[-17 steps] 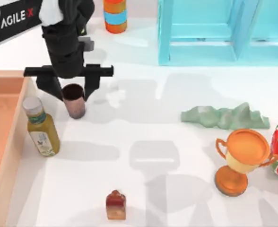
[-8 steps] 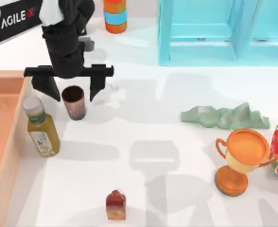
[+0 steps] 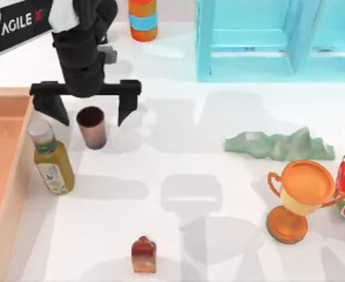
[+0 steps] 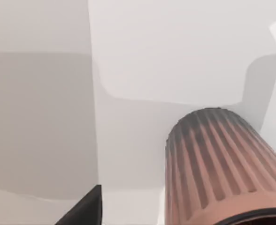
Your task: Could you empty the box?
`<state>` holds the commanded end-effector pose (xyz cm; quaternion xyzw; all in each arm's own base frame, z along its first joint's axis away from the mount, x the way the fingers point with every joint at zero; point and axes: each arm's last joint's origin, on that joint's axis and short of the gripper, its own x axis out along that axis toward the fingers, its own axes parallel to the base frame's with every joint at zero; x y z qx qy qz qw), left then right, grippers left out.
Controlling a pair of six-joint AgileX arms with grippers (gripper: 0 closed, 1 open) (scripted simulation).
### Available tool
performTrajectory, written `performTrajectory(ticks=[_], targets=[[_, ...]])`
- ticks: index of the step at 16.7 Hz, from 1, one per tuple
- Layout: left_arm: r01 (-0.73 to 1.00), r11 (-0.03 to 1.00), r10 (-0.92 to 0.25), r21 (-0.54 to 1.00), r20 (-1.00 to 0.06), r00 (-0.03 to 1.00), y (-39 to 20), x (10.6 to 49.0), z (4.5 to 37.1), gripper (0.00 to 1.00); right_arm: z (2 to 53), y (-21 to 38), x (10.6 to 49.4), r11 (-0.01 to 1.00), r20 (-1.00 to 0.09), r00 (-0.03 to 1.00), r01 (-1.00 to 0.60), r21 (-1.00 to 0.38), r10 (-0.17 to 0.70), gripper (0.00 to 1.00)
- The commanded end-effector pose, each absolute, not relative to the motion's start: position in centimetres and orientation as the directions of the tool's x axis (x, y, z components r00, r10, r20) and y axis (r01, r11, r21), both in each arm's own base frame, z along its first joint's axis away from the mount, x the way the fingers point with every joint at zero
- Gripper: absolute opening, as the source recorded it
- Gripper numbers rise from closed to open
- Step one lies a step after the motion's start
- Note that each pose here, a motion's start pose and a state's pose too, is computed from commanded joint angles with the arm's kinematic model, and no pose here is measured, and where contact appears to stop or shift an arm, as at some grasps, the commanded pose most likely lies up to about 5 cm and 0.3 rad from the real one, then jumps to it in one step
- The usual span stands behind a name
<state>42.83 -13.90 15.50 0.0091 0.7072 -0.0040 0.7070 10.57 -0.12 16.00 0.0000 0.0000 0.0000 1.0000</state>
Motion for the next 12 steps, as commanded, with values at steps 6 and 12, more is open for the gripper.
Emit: performTrajectory(ticks=[6,12], targets=[[0.019,1.000,0.010,0.010,-1.000,-0.004,-14.0,43.2,17.5,1.00,16.0,-0.1,10.6,1.000,0.000,1.000,0.000,0.000,0.000,1.00],[0.018,1.000,0.010,0.009,-1.000,-0.005,-14.0,43.3,23.0,1.00,16.0,-0.1,10.6,1.000,0.000,1.000,0.000,0.000,0.000,1.00]])
